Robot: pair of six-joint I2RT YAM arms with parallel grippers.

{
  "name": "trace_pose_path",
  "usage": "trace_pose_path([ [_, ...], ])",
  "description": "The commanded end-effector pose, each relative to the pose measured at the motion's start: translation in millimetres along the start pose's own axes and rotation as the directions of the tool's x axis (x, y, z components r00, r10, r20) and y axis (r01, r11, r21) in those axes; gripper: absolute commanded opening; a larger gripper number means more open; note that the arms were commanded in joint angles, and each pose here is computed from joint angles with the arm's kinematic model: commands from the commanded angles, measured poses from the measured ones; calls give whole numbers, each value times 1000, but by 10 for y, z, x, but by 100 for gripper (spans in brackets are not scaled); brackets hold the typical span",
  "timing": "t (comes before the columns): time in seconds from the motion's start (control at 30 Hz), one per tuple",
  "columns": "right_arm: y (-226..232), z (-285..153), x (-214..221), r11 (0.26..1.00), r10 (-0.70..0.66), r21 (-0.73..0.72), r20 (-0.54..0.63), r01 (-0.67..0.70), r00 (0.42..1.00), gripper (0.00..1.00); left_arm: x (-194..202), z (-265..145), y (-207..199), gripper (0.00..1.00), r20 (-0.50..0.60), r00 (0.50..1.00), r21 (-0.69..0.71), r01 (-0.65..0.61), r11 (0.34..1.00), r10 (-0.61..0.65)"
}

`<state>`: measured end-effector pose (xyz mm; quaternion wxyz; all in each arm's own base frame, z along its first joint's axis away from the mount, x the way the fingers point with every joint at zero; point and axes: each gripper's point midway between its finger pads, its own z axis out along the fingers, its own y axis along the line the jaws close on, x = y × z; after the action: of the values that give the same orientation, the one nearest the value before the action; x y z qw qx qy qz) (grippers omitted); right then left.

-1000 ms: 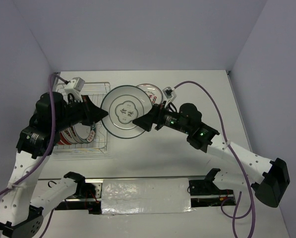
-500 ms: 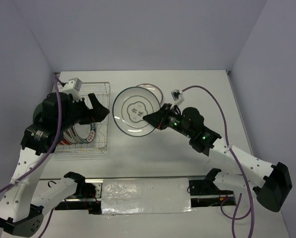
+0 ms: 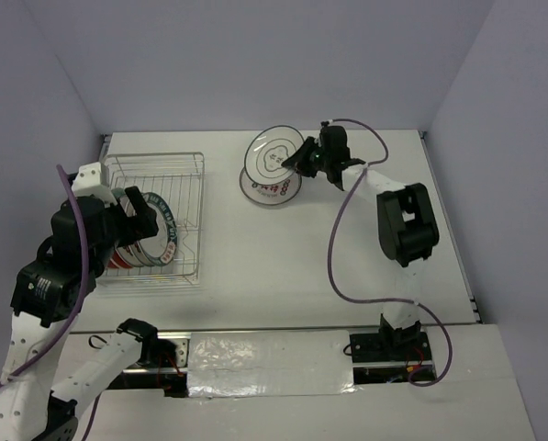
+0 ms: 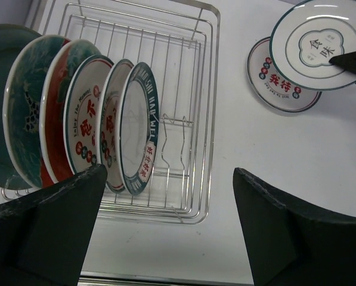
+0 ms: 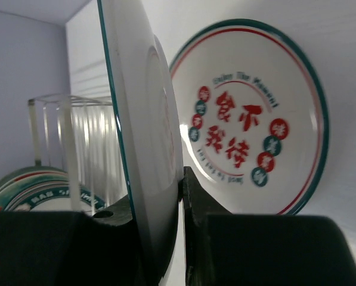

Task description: Unload the plates from the dish rack

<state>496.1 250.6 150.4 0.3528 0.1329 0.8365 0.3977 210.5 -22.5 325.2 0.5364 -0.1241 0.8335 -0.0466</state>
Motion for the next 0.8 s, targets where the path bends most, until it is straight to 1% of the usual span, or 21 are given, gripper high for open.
trace_pose_path([
  [0.0, 341, 106, -229, 991, 6, -135, -35, -10, 999, 20, -112, -60, 99, 99, 34, 999, -44, -37, 998, 38],
  [0.07, 172, 270, -178, 994, 14, -103, -64, -21, 998, 20, -113, -105, 106, 99, 40, 998, -35, -40, 999, 41],
  [0.2, 48, 325, -93, 997, 24, -65, -85, -30, 996, 24, -132, -181, 151, 99, 56, 997, -41, -46, 998, 48],
  [0.23, -44, 311, -4, 998, 32, -43, -96, -37, 995, 30, -129, -193, 168, 99, 55, 997, -47, -52, 998, 54],
  [0.27, -32, 271, -20, 999, 24, -37, -81, -27, 996, 37, -142, -213, 189, 100, 63, 996, -54, -52, 997, 55],
  [0.3, -83, 259, 39, 1000, 8, -15, -92, -10, 996, 53, -144, -221, 192, 99, 64, 996, -53, -54, 997, 58],
  [0.37, -135, 244, 106, 999, -15, 36, -106, 19, 994, 65, -137, -222, 194, 100, 61, 996, -53, -57, 997, 60],
  [0.4, -163, 209, 131, 996, -39, 78, -129, 49, 991, 76, -125, -211, 192, 100, 57, 996, -53, -59, 997, 62],
  [0.43, -183, 201, 161, 991, -56, 110, -137, 72, 989, 79, -116, -200, 186, 99, 51, 997, -51, -61, 997, 63],
  [0.47, -242, 147, 252, 982, -59, 166, -171, 88, 984, 90, -101, -194, 183, 100, 45, 997, -50, -63, 997, 65],
  [0.5, -260, 127, 158, 965, -115, 219, -146, 145, 983, 96, -86, -189, 189, 100, 39, 997, -54, -63, 997, 65],
  [0.53, -274, 97, 139, 949, -144, 259, -145, 178, 979, 98, -72, -175, 192, 99, 33, 997, -58, -64, 996, 66],
  [0.57, -318, 36, 261, 924, -161, 317, -187, 215, 969, 100, -52, -175, 206, 99, 25, 997, -63, -67, 996, 69],
  [0.6, -354, 23, 144, 886, -218, 380, -164, 265, 962, 100, -39, -166, 211, 99, 22, 997, -66, -69, 995, 71],
  [0.63, -357, 17, 166, 868, -240, 399, -182, 295, 954, 100, -14, -155, 218, 99, 12, 997, -70, -73, 995, 74],
  [0.67, -459, -32, 217, 835, -244, 448, -218, 319, 945, 100, -2, -145, 216, 100, 7, 997, -69, -75, 995, 76],
  [0.7, -452, 21, 228, 813, -275, 461, -234, 355, 933, 100, 26, -119, 215, 99, -7, 997, -73, -79, 994, 79],
  [0.77, -422, 42, 282, 793, -295, 462, -278, 397, 914, 100, 62, -87, 211, 100, -24, 996, -75, -85, 994, 83],
])
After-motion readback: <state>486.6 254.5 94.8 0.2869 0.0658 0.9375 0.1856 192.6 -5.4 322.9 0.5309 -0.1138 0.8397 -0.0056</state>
